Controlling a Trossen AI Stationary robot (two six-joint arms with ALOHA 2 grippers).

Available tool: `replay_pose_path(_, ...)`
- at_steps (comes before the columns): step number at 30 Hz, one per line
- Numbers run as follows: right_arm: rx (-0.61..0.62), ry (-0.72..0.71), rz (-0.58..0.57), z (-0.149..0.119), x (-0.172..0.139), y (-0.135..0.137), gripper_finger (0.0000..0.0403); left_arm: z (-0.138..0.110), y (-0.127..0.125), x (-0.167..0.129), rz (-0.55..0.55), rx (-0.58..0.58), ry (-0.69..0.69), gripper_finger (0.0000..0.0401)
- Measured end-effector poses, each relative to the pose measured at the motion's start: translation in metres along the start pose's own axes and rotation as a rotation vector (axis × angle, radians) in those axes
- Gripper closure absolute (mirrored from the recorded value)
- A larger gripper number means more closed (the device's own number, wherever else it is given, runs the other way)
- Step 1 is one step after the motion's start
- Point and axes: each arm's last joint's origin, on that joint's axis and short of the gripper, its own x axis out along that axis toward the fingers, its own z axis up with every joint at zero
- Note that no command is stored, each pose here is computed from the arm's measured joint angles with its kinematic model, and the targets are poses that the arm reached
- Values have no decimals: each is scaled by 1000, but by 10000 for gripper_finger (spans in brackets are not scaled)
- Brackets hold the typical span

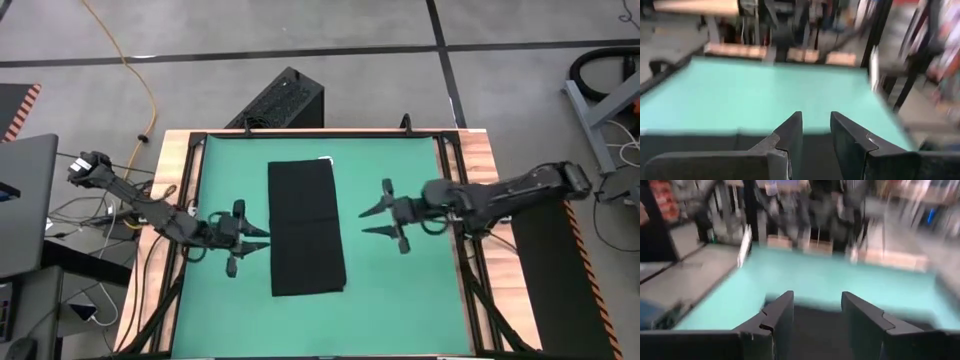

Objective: Roll towel into tight, uniform cylinder
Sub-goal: Roll the black towel

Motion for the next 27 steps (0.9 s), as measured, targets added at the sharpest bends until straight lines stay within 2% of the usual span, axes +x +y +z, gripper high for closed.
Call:
replay_pose_path(5,25,147,57,-30,14,5,212,-33,-7,23,35,132,168,311)
replay_pose_path(9,-31,217,64,-43,27,14,206,-56,-14,43,39,192,214,311)
replay_pose_path(13,-93,307,46,-63,45,23,191,-72,-23,56,-30,194,231,307)
replay_pose_path(18,-164,335,58,-80,63,36,148,-64,-40,70,-86,201,217,279)
replay_pose_path(21,-193,353,77,-82,73,41,128,-56,-51,74,-175,229,248,252)
replay_pose_path(24,-246,345,107,-79,84,49,119,-50,-60,76,-223,240,348,224)
replay_pose_path(27,-262,370,131,-82,95,53,117,-52,-63,76,-186,283,487,204)
